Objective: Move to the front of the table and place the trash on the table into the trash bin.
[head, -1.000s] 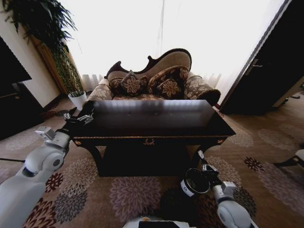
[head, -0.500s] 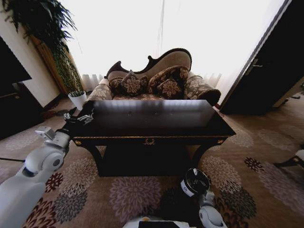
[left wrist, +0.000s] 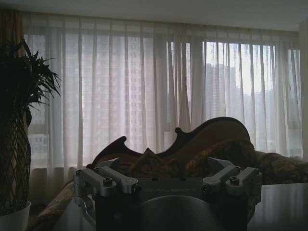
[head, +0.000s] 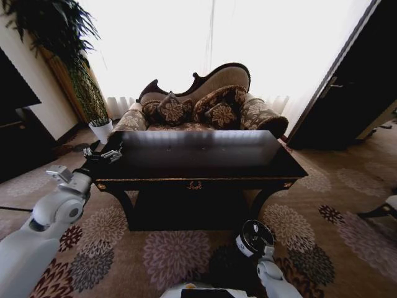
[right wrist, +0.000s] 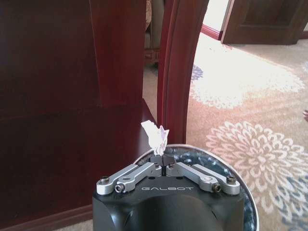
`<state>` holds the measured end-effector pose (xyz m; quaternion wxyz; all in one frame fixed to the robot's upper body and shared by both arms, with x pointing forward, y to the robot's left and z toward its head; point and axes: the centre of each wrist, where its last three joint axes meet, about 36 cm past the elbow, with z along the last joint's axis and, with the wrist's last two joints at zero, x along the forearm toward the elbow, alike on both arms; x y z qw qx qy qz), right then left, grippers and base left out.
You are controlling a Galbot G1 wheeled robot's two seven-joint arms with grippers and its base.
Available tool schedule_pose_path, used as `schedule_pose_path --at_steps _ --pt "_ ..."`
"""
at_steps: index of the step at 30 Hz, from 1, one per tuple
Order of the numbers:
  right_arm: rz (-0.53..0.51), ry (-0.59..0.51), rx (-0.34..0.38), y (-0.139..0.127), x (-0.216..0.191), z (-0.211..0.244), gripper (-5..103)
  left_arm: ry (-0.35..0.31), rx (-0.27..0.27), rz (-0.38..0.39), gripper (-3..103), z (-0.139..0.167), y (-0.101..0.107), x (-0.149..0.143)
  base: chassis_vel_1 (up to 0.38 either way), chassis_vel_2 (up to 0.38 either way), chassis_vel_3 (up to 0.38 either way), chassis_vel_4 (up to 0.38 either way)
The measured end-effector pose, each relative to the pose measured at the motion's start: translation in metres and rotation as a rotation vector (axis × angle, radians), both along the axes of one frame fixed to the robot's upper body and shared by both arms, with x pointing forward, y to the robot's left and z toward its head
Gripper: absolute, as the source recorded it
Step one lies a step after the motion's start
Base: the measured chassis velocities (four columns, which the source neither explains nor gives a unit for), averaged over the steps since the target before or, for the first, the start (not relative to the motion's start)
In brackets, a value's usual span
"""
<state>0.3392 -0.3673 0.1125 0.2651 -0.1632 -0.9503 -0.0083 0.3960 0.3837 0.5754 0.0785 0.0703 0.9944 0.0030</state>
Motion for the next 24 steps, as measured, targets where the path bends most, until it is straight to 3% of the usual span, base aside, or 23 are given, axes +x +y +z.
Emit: schedule_pose_path --at_steps 9,11,15,17,19,20,23,24 --pt "-0.016 0.057 -0.036 -0.017 0.013 -0.013 -2 0.000 0.000 0.000 100 0.000 0.000 0.000 0.000 0.000 0.000 0.000" --pt "-0.017 0.062 -0.037 -0.019 0.012 -0.013 2 0.000 0.000 0.000 100 0.000 0.000 0.000 0.000 0.000 0.000 0.000" --pt "-0.031 0.072 -0.035 -0.024 0.012 -0.015 24 0.000 0.000 0.000 100 0.000 0.000 0.000 0.000 0.000 0.000 0.000" --pt "-0.033 0.072 -0.035 -0.025 0.012 -0.014 24 0.000 0.000 0.000 100 0.000 0.000 0.000 0.000 0.000 0.000 0.000" --pt "-0.036 0.072 -0.035 -0.027 0.013 -0.014 34 0.000 0.000 0.000 100 0.000 0.000 0.000 0.000 0.000 0.000 0.000" --pt "-0.036 0.072 -0.035 -0.027 0.013 -0.014 34 0.000 0.000 0.000 100 0.000 0.000 0.000 0.000 0.000 0.000 0.000" --pt "-0.035 0.071 -0.034 -0.026 0.014 -0.013 51 0.000 0.000 0.000 100 0.000 0.000 0.000 0.000 0.000 0.000 0.000" --pt "-0.034 0.071 -0.033 -0.025 0.014 -0.013 51 0.000 0.000 0.000 100 0.000 0.000 0.000 0.000 0.000 0.000 0.000"
